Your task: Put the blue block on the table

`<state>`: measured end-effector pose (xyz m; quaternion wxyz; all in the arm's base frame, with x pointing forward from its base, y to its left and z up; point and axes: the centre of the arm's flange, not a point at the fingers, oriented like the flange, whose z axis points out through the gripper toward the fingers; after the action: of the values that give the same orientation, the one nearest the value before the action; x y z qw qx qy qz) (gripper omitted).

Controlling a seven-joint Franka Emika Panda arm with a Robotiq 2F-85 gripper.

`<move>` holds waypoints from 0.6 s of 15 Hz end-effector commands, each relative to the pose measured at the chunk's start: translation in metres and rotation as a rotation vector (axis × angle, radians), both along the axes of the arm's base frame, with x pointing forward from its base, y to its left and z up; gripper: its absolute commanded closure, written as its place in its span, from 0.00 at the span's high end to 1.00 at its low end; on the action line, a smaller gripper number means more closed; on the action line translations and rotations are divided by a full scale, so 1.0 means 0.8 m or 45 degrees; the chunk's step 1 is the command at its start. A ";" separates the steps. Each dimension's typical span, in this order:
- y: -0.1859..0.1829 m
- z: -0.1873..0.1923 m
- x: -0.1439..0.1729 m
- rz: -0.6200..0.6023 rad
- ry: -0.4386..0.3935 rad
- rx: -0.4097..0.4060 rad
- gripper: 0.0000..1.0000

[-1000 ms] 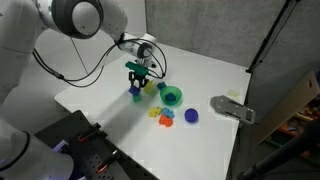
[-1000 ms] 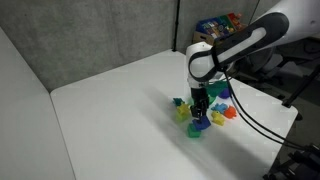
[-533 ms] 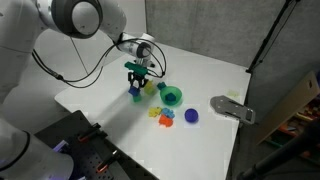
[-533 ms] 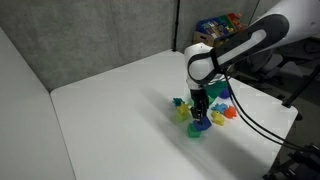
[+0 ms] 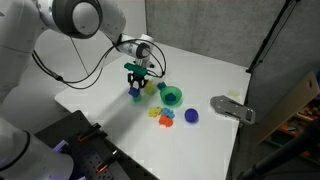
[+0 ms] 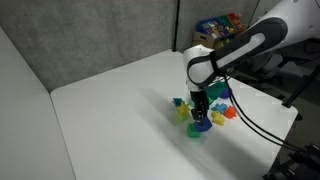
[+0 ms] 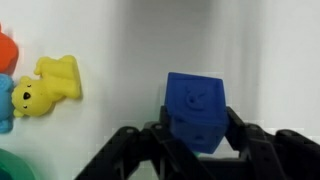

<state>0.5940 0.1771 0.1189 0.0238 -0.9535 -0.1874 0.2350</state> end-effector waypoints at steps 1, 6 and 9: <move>0.003 0.002 0.005 0.015 0.003 -0.035 0.29; 0.008 -0.003 0.006 0.027 0.009 -0.039 0.29; 0.007 -0.009 0.008 0.024 0.021 -0.044 0.29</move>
<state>0.5906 0.1823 0.1130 0.0214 -0.9515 -0.1922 0.2393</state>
